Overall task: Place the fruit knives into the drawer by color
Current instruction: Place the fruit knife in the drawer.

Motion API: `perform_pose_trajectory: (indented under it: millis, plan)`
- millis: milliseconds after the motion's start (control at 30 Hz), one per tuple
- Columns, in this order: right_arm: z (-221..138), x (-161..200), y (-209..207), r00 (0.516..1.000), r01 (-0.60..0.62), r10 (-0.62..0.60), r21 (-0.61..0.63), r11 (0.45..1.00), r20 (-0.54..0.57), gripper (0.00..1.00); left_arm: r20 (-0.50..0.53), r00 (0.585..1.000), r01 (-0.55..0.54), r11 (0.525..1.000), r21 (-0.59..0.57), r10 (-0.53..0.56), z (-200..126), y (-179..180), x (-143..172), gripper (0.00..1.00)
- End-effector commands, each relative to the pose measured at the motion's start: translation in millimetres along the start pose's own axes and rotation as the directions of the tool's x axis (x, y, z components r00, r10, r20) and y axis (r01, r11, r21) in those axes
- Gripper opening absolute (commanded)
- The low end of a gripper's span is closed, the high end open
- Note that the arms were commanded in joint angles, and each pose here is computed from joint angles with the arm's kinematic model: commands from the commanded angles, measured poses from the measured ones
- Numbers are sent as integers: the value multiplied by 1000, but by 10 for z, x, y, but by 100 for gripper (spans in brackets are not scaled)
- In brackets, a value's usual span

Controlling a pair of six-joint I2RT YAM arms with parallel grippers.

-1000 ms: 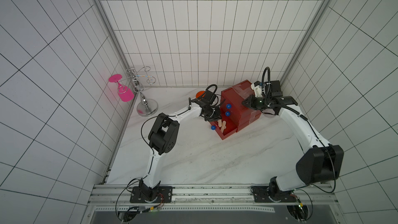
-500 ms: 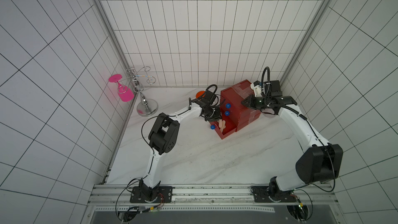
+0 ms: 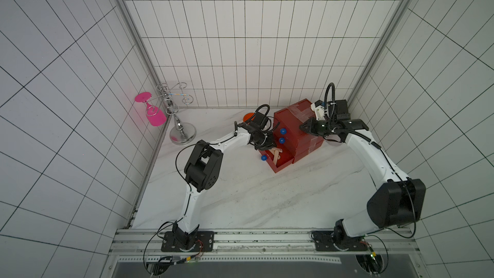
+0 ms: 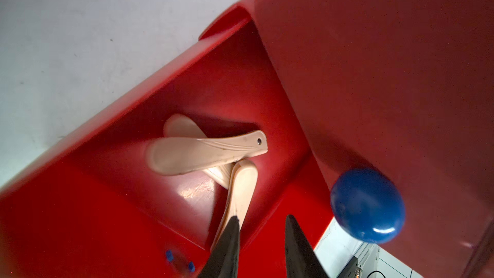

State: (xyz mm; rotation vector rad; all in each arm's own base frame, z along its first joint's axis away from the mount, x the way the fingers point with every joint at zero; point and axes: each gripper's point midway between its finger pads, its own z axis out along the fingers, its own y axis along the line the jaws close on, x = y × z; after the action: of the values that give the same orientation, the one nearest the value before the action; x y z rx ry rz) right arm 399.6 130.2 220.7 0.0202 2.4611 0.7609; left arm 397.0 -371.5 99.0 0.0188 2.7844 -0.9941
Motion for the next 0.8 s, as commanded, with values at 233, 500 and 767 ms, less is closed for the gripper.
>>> perform_pose_trajectory:
  millis: [233, 500, 767]
  plan:
    - [303, 1651, -899, 807, -119, 307, 370, 921, -505, 16, 146, 986, -101, 990, 103, 85, -764, -628, -167, 32]
    - [258, 1602, -880, 815, -113, 301, 374, 921, -495, 16, 202, 976, -96, 992, 79, 78, -1220, -410, 50, 28]
    - [234, 1601, -887, 815, -112, 306, 385, 916, -492, 16, 190, 982, 5, 997, 73, -19, -1163, 142, 318, 20]
